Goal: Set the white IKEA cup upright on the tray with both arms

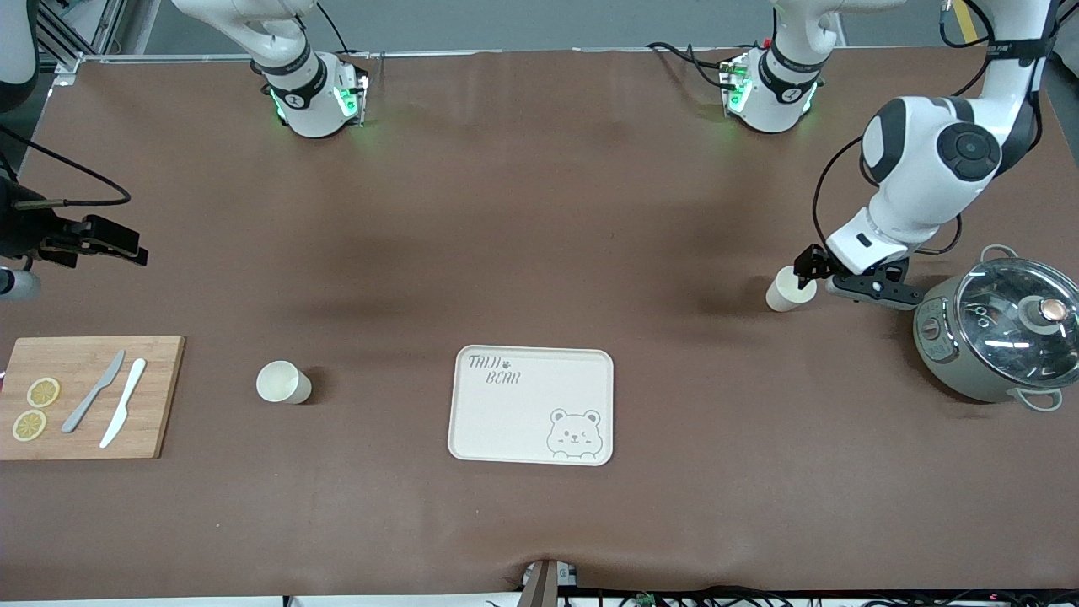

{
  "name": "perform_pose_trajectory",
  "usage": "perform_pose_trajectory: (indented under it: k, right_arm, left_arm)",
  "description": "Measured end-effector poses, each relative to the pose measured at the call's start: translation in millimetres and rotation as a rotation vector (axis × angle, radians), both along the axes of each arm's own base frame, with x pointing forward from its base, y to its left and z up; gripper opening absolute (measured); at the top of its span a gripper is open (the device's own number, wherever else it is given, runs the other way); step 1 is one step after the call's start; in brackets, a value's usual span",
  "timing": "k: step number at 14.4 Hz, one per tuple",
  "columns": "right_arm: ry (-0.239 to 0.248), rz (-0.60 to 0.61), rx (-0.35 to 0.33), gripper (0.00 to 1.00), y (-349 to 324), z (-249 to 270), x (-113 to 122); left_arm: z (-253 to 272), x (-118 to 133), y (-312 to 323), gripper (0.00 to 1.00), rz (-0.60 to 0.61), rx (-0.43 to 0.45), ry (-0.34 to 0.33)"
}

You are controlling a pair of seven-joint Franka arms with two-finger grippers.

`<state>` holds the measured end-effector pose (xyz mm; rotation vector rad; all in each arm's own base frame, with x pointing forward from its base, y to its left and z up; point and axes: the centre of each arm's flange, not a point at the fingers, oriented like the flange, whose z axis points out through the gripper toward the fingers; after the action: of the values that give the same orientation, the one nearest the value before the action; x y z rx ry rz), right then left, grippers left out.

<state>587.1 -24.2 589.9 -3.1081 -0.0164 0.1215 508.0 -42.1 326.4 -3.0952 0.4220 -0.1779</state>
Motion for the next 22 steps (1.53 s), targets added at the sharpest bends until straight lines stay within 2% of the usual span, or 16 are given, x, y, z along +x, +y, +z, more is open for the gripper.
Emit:
perform_pose_trajectory:
  k: [6,11,13,17,22]
  right_arm:
    - [-0.048,0.025,-0.002,1.0,17,-43,13]
    - [-0.04,0.03,-0.005,1.0,23,-83,28]
    - [-0.044,0.029,-0.006,1.0,23,-97,35]
    - [-0.083,0.031,-0.009,1.0,26,-143,42]
    - [-0.075,0.032,-0.012,1.0,28,-185,47]
  left_arm:
    - [-51,-3,8,1.0,0.013,0.0,0.03]
    - [-81,-16,19,1.0,0.03,-0.001,0.036]
    - [-87,-22,22,1.0,0.029,0.0,0.039]
    - [-93,-29,30,1.0,0.038,0.002,0.035]
    - [-96,-33,31,0.96,0.04,0.002,0.04]
